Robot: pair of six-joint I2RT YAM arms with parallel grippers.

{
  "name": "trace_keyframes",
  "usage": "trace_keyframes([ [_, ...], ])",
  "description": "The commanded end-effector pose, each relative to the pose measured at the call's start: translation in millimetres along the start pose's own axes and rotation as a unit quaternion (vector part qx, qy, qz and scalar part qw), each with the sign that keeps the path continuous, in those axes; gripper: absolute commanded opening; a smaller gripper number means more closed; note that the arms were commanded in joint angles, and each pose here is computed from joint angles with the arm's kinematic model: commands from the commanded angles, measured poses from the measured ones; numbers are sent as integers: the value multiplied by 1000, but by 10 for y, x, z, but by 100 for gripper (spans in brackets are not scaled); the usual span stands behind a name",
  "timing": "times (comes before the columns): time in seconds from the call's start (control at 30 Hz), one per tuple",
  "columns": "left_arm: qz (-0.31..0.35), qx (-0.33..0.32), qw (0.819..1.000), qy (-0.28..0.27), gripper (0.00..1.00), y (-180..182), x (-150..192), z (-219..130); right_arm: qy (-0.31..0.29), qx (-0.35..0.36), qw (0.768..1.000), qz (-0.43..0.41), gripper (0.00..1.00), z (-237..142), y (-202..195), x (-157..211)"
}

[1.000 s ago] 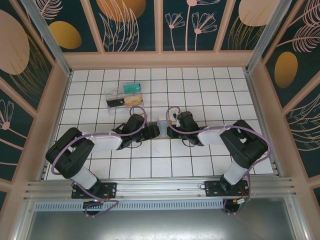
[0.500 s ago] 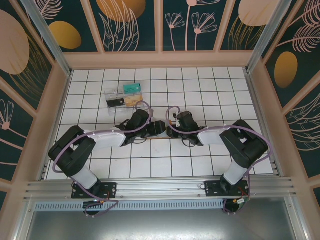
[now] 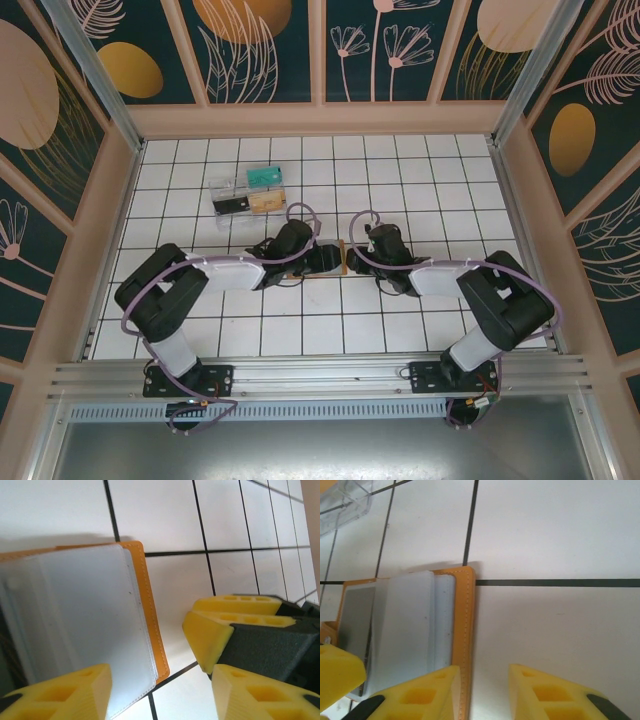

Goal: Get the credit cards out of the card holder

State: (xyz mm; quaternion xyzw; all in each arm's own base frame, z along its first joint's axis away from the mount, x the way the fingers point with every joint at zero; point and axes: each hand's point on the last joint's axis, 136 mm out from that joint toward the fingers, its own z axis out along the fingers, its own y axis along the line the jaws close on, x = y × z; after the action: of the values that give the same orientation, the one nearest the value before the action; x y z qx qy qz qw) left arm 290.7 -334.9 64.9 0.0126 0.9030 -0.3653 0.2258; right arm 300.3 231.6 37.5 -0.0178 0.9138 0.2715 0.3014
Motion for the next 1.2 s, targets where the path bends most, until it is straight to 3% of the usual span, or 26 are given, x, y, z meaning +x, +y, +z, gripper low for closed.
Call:
trace_keyframes([
  [0.0,21,-29,999,-38,45,56,-131,-213,-15,-47,999,-3,32,-76,257,-136],
  [0.17,20,-79,994,-71,16,387,-172,-442,-1,-83,997,-11,29,-83,564,-167],
  [0.33,9,-102,992,-68,4,721,-133,-486,27,-113,993,-18,24,9,882,-105],
  [0.63,-3,-124,990,-66,2,1019,-92,-431,77,-116,990,-20,18,306,1117,44],
  [1.17,-17,-136,990,-41,7,1169,93,-382,114,-66,991,-4,21,502,889,238],
])
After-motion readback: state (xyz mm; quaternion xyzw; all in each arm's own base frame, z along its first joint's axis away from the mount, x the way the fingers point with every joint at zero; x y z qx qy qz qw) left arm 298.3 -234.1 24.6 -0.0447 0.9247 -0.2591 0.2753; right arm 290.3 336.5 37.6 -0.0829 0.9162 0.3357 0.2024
